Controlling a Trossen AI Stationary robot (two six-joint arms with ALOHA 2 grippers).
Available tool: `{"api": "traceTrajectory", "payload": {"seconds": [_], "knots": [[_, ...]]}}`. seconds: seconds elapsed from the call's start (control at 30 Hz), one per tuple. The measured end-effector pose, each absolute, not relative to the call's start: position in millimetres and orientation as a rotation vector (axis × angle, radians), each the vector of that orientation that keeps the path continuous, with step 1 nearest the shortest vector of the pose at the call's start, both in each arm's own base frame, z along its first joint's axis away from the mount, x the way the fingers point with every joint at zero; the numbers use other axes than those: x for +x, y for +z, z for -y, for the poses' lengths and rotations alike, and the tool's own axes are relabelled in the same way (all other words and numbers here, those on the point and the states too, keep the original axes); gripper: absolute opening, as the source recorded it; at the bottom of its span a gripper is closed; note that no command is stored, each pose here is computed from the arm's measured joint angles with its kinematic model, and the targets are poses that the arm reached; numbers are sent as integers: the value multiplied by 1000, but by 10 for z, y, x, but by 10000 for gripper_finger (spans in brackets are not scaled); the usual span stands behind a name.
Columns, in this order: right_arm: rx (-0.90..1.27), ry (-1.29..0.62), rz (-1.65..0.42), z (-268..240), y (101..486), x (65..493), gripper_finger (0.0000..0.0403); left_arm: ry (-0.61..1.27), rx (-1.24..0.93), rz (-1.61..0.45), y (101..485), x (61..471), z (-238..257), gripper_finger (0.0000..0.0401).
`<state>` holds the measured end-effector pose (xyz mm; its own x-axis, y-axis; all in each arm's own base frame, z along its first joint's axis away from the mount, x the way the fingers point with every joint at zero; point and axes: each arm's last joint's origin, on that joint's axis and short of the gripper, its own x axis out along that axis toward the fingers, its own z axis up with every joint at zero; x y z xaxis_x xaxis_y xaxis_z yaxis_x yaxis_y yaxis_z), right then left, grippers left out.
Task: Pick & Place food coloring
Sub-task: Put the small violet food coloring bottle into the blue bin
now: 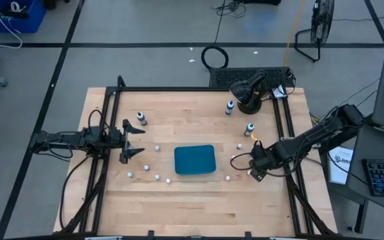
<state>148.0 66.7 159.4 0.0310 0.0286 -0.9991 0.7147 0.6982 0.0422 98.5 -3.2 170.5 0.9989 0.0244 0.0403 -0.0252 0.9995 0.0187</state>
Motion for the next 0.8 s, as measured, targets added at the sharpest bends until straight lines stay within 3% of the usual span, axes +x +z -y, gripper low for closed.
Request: {"api": "traceTrajectory", "payload": {"seconds": [0.53, 0.67, 0.8], "knots": [[720, -575, -1435, -642, 1344, 1409, 238, 25, 19, 40, 1704, 985, 32, 365], [720, -588, -1435, -637, 1339, 1402, 210, 24, 19, 40, 1705, 985, 32, 365], [712, -597, -1439, -632, 1337, 1394, 156, 25, 19, 40, 1705, 985, 32, 365]]}}
